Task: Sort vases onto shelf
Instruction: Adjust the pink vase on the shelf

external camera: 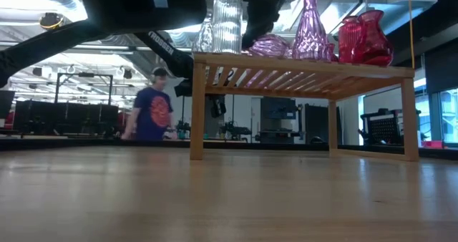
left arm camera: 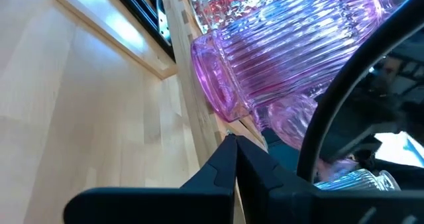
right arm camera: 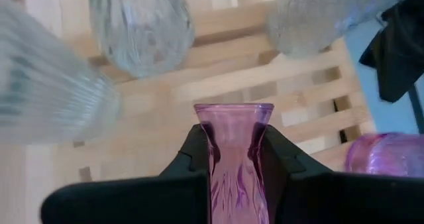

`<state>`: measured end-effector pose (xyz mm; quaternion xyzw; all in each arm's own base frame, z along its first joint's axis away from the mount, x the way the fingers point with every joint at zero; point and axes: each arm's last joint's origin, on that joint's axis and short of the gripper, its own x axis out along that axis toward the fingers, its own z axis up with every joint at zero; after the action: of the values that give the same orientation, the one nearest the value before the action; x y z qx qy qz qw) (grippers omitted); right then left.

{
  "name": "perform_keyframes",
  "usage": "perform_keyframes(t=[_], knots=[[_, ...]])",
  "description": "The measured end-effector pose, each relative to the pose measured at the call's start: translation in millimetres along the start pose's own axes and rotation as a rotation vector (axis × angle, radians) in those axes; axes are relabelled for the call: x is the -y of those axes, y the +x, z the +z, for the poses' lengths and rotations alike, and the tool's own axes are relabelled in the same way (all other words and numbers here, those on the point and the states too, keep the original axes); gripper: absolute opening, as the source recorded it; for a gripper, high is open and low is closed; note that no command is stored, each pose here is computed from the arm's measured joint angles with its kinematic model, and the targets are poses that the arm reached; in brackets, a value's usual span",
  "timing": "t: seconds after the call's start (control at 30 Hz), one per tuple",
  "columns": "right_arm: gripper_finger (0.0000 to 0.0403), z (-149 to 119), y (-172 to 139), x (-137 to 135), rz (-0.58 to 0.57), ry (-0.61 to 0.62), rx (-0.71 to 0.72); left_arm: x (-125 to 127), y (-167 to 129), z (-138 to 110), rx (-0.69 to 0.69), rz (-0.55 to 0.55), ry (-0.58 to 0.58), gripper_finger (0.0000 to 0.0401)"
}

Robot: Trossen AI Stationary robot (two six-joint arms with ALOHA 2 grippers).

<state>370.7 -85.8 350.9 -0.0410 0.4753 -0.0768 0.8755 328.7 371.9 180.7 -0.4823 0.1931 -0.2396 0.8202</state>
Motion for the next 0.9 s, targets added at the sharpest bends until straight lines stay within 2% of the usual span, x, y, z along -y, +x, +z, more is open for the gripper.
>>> perform_keyframes(t=[0.2, 0.47, 0.67, 0.9], knots=[[0.0041, 10, -25, 4, -0.047, 0.039, 0.161, 0, 0, 0, 0.0, 0.0, 0.0, 0.0], [0.004, 12, -75, 9, -0.182, 0.118, 0.383, -1, -3, 0, 0.005, 0.007, 0.02, 0.0], [0.004, -6, -96, 8, -0.231, 0.198, 0.543, -1, -2, 2, 0.005, 0.036, 0.119, 0.0], [0.0039, -39, -96, 2, -0.226, 0.29, 0.764, -1, 11, 17, 0.028, 0.158, 0.213, 0.0]])
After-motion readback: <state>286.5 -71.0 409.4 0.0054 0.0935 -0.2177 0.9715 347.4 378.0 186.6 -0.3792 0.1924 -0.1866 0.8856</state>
